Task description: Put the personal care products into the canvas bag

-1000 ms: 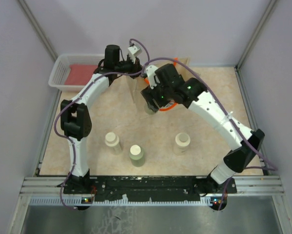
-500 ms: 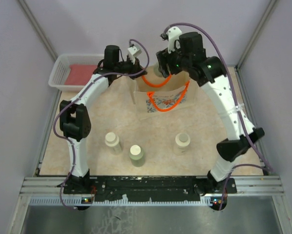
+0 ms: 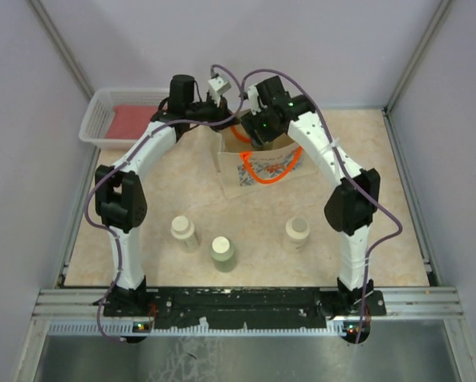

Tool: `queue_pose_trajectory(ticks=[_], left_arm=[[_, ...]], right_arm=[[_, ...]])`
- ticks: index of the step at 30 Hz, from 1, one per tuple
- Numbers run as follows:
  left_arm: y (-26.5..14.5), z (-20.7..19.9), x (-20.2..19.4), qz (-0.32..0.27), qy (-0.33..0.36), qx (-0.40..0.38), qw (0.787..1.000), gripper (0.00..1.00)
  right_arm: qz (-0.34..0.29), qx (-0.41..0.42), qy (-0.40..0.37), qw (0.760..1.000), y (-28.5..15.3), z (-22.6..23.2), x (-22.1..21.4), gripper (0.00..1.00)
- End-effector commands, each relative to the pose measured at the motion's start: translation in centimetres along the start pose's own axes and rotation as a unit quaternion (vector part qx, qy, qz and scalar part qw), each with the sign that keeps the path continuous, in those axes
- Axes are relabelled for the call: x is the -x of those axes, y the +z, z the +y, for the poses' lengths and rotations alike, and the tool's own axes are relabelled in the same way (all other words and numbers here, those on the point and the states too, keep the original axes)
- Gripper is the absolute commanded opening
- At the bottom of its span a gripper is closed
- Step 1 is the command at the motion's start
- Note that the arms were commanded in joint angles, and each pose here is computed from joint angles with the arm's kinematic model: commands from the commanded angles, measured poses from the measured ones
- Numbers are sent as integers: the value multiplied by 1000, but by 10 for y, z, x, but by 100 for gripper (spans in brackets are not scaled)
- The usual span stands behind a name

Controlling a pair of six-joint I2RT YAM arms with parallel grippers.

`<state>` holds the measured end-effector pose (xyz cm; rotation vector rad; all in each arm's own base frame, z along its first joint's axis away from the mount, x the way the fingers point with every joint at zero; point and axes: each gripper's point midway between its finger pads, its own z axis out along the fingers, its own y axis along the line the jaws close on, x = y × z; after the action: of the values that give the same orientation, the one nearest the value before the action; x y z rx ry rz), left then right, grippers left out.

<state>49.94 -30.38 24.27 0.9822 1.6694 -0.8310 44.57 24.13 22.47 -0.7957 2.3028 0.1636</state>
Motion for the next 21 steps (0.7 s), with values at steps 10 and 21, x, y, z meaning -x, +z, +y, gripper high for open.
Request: queue_pose_trajectory(ticks=[10, 21], left_arm=[[-7, -10, 12, 3, 14, -9, 1000, 0], [-9, -6, 3, 21, 14, 2, 1000, 0]], right_arm=[[-23, -61, 19, 998, -5, -46, -21, 0], [31, -118, 27, 992, -12, -89, -53, 0]])
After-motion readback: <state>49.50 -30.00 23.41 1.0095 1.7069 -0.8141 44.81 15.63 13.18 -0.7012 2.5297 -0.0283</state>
